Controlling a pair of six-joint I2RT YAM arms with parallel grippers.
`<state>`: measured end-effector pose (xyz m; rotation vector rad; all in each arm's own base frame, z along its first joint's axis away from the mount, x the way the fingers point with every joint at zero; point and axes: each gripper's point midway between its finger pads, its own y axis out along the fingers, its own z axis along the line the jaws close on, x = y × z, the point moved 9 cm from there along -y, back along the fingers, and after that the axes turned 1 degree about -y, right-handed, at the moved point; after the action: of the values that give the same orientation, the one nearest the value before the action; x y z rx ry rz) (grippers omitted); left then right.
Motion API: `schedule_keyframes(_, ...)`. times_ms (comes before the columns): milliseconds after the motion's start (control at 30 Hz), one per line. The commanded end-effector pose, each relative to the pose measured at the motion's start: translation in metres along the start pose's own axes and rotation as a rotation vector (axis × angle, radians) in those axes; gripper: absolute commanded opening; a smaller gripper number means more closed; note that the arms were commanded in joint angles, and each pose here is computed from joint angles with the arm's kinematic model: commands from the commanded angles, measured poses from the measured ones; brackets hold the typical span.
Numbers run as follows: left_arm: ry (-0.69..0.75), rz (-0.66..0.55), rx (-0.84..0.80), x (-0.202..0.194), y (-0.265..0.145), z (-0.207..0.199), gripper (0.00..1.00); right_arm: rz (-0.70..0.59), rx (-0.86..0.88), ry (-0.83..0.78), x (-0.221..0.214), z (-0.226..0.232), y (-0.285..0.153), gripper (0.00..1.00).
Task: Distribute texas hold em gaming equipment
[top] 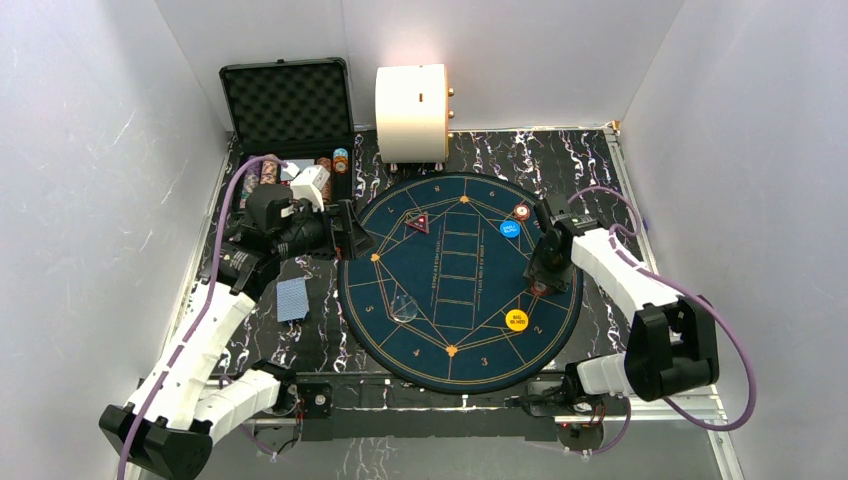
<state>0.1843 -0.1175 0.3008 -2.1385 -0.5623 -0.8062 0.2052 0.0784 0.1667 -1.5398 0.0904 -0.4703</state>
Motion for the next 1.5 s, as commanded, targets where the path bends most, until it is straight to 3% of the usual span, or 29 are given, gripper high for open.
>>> schedule_keyframes(0, -0.002, 0.014, -0.035, -0.007, -0.007, -0.004, 0.98, -0.055, -0.031, 0.123, -0.008, -0.007, 0.004, 0.26)
schedule_keyframes(133, 0.001, 0.005, -0.027, -0.006, -0.010, -0.005, 0.98, 0.009, -0.070, 0.133, -0.021, -0.013, 0.023, 0.26)
schedule_keyframes(467, -0.003, 0.011, -0.017, -0.006, -0.007, -0.003, 0.98, 0.020, -0.062, 0.163, -0.034, -0.017, 0.045, 0.31)
schedule_keyframes(633, -0.011, 0.027, -0.014, -0.010, -0.002, -0.001, 0.98, 0.024, -0.056, 0.173, -0.040, -0.020, 0.045, 0.44)
schedule_keyframes(800, -0.018, 0.040, -0.012, -0.011, 0.003, 0.002, 0.98, -0.006, -0.069, 0.159, -0.029, -0.018, 0.022, 0.68)
schedule_keyframes(1000, -0.024, 0.062, 0.001, -0.010, 0.009, 0.004, 0.98, -0.208, -0.033, 0.100, 0.028, -0.015, -0.047, 0.94)
schedule_keyframes(1233, -0.023, 0.070, 0.014, -0.006, 0.017, 0.007, 0.98, -0.375, -0.041, 0.148, 0.157, -0.052, -0.034, 0.92)
schedule_keyframes(1367, -0.021, 0.074, 0.037, -0.003, 0.020, 0.009, 0.98, -0.405, -0.064, 0.133, 0.202, -0.061, -0.012, 0.90)
schedule_keyframes(1467, -0.014, 0.073, 0.049, 0.000, 0.022, 0.010, 0.98, -0.331, -0.114, 0.111, 0.218, -0.071, 0.015, 0.90)
